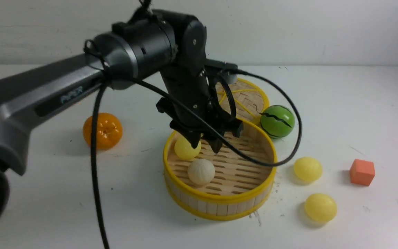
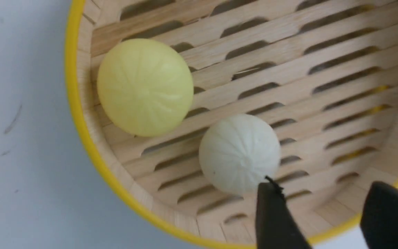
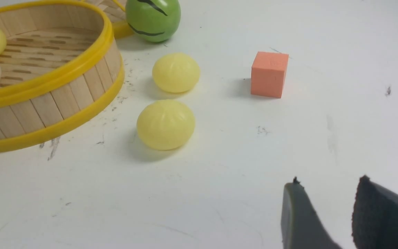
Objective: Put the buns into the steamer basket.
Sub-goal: Use the right arm to grab a steamed stuffed bun
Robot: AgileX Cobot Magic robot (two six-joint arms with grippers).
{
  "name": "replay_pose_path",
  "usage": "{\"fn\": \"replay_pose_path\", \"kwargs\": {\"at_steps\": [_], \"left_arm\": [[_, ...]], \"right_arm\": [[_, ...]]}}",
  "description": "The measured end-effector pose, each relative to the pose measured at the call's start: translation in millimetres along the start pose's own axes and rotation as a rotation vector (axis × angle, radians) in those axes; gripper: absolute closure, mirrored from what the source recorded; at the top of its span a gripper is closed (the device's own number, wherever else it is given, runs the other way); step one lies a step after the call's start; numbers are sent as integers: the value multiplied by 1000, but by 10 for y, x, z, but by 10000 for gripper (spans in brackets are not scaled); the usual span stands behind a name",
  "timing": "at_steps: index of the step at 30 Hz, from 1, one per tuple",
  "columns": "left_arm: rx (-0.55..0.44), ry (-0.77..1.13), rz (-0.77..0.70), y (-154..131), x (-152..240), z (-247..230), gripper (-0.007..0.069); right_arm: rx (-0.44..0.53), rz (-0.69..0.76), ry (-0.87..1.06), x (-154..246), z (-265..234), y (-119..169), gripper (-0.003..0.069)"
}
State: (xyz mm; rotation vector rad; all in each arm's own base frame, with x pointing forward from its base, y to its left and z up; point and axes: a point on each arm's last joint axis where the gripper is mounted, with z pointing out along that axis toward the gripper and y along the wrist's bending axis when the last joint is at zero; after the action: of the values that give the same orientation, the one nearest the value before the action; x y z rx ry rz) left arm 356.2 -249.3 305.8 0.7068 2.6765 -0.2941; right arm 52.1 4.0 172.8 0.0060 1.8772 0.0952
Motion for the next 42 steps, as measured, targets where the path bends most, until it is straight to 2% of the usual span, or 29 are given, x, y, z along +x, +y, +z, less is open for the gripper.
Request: {"fn": "replay_pose_path", "kwargs": {"at_steps": [2, 3, 5, 7, 12, 18, 22, 26, 28, 29, 31, 32, 34, 39, 42], "left_arm": [[4, -31, -2, -20, 34, -284, 419], [8, -73, 0, -39, 93, -606, 547], [13, -126, 5, -54, 203, -931, 633], [26, -184, 4, -63, 422, -1239, 638], [81, -363, -21, -54, 1032, -1524, 638], [91, -513, -56, 64, 1914, -1312, 638], [121, -670, -113, 172, 2655, -1023, 638], [163, -858, -171, 238, 3055, -949, 638], [175, -935, -182, 266, 3209, -926, 638], [175, -941, -182, 269, 3222, -923, 638], [183, -997, -189, 291, 3335, -893, 638], [183, -999, -190, 291, 3334, -894, 638], [183, -995, -192, 296, 3361, -862, 638], [186, -895, -194, 284, 3400, -776, 638], [184, -841, -192, 277, 3422, -731, 638]], "right_arm": [[0, 0, 0, 0, 0, 0, 420], [0, 0, 0, 0, 0, 0, 420], [0, -1, 0, 0, 0, 0, 420], [0, -1, 0, 0, 0, 0, 420], [14, -37, 0, -1, 0, -13, 420], [28, -70, -1, -2, 0, -25, 420], [28, -72, -5, -5, 0, -26, 420], [-1, 29, -41, -22, 7, -1, 419], [-31, 143, -95, -69, 5, 20, 419], [-34, 156, -102, -76, 4, 22, 419], [-74, 330, -206, -174, -12, 33, 419], [-74, 334, -206, -174, -12, 33, 419], [-100, 457, -278, -242, -29, 28, 419], [-116, 553, -374, -323, -57, 6, 419], [-155, 593, -343, -445, -123, 47, 419]]}}
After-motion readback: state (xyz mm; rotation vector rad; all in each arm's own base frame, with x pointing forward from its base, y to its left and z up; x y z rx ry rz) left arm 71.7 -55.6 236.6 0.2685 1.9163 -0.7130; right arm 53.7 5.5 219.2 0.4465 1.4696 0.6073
